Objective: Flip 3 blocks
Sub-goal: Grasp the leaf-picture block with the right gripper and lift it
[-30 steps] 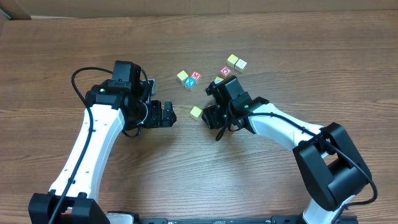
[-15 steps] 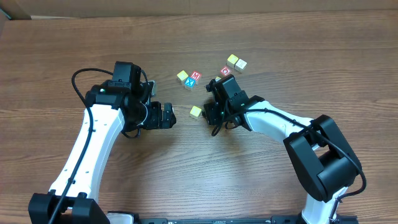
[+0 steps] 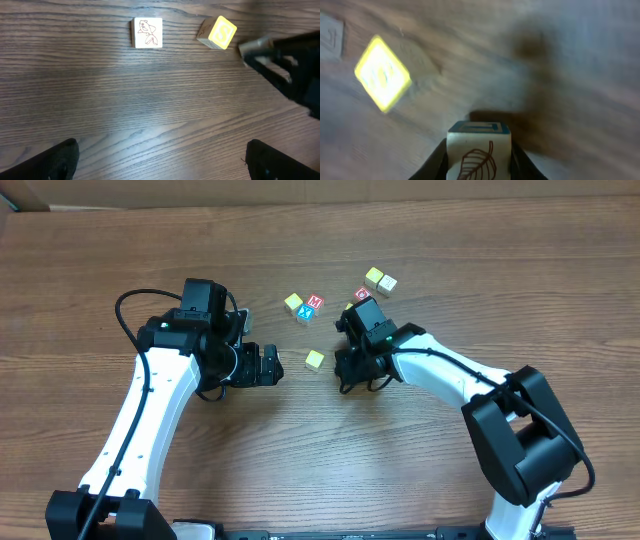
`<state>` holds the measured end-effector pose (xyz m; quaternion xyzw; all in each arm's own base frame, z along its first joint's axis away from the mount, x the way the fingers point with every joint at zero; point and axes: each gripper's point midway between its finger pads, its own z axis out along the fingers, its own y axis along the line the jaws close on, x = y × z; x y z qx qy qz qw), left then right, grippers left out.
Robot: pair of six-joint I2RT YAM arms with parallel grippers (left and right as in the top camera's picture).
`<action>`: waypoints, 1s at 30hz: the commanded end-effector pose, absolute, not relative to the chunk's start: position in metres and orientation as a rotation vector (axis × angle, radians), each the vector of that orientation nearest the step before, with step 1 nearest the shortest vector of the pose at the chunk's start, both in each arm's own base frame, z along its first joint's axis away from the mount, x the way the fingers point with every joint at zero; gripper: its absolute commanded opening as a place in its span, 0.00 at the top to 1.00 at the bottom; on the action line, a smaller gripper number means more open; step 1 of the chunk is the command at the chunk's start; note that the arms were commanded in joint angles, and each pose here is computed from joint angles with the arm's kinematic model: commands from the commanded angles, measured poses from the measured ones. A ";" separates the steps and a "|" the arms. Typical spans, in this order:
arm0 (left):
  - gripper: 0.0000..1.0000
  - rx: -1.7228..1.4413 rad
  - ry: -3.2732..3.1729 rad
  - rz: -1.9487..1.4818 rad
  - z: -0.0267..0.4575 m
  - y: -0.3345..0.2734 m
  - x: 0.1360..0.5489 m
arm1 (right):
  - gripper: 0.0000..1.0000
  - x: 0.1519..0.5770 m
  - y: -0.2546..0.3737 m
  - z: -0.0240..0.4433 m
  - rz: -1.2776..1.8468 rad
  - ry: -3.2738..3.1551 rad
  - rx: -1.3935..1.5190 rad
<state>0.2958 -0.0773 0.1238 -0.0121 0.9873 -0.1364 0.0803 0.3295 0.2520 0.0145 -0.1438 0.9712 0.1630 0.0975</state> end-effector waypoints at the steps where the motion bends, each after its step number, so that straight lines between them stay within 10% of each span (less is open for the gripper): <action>1: 0.00 -0.041 2.940 -0.402 0.128 -0.078 0.301 | 0.92 0.343 0.259 0.082 0.527 2.766 -0.380; 9: 0.00 -0.040 2.941 -0.401 0.128 -0.078 0.301 | 0.96 0.266 0.216 0.131 0.431 2.960 -0.115; 19: 0.00 -0.040 2.938 -0.402 0.128 -0.078 0.302 | 0.96 0.158 0.246 0.067 0.409 3.073 -0.071; 30: 0.00 -0.044 2.961 -0.400 0.126 -0.077 0.296 | 0.96 0.191 0.226 0.037 0.396 2.967 0.050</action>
